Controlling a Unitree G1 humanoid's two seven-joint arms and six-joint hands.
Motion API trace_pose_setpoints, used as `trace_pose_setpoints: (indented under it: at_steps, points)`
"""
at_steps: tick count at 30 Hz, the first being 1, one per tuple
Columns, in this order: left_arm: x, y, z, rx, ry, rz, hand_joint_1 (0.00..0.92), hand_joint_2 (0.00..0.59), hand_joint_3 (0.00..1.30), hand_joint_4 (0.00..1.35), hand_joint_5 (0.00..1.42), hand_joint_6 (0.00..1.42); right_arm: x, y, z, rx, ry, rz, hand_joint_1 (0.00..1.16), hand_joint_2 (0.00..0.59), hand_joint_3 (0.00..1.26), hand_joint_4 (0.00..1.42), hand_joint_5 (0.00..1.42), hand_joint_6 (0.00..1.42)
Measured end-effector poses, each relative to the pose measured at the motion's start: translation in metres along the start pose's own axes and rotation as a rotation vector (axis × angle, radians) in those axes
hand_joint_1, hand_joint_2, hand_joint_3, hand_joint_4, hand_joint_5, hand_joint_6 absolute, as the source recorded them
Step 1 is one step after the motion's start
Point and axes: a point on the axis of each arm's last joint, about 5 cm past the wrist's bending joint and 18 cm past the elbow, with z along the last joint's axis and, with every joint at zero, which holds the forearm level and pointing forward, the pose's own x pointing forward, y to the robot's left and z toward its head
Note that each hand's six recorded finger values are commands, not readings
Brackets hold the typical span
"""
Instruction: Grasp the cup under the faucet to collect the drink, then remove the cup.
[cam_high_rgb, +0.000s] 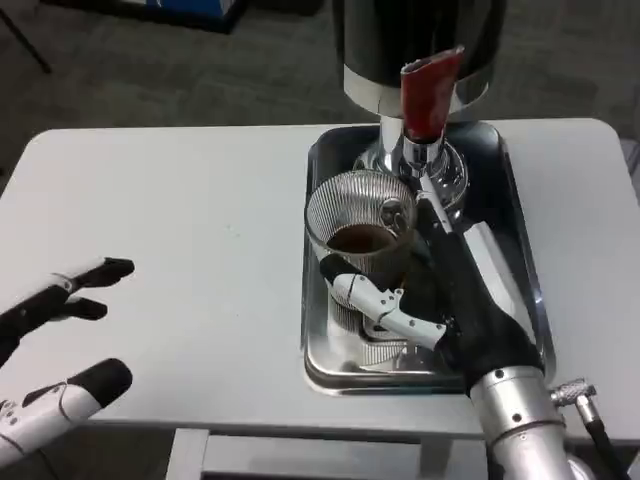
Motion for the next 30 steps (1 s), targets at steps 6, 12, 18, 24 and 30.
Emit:
trace_pose_setpoints:
  at_steps: [6,12,18,24,30]
  points:
    - [0.000,0.000,-0.0001,0.002,0.001,-0.004,0.032,0.100,0.20,0.16,0.27,0.21,0.001,0.0034,0.0010,-0.014,0.005,-0.016,0.60,0.224,0.03,0.13,0.23,0.29]
    - [0.000,0.001,-0.0007,-0.001,0.008,-0.010,0.031,0.100,0.20,0.16,0.27,0.21,0.002,0.0059,0.0009,-0.028,0.013,-0.023,0.60,0.224,0.13,0.18,0.26,0.32]
    - [0.000,0.001,-0.0008,-0.002,0.009,-0.010,0.031,0.100,0.20,0.16,0.27,0.21,0.003,0.0097,0.0001,-0.020,0.024,-0.033,0.61,0.228,0.21,0.26,0.31,0.38]
    - [0.000,0.001,-0.0009,-0.003,0.011,-0.010,0.031,0.100,0.20,0.16,0.27,0.21,0.002,0.0113,-0.0013,-0.020,0.023,-0.053,0.62,0.238,0.28,0.34,0.37,0.43]
    - [0.000,0.001,-0.0009,-0.003,0.012,-0.010,0.031,0.100,0.20,0.16,0.27,0.21,0.000,0.0124,-0.0022,-0.020,0.014,-0.086,0.62,0.241,0.34,0.42,0.47,0.57]
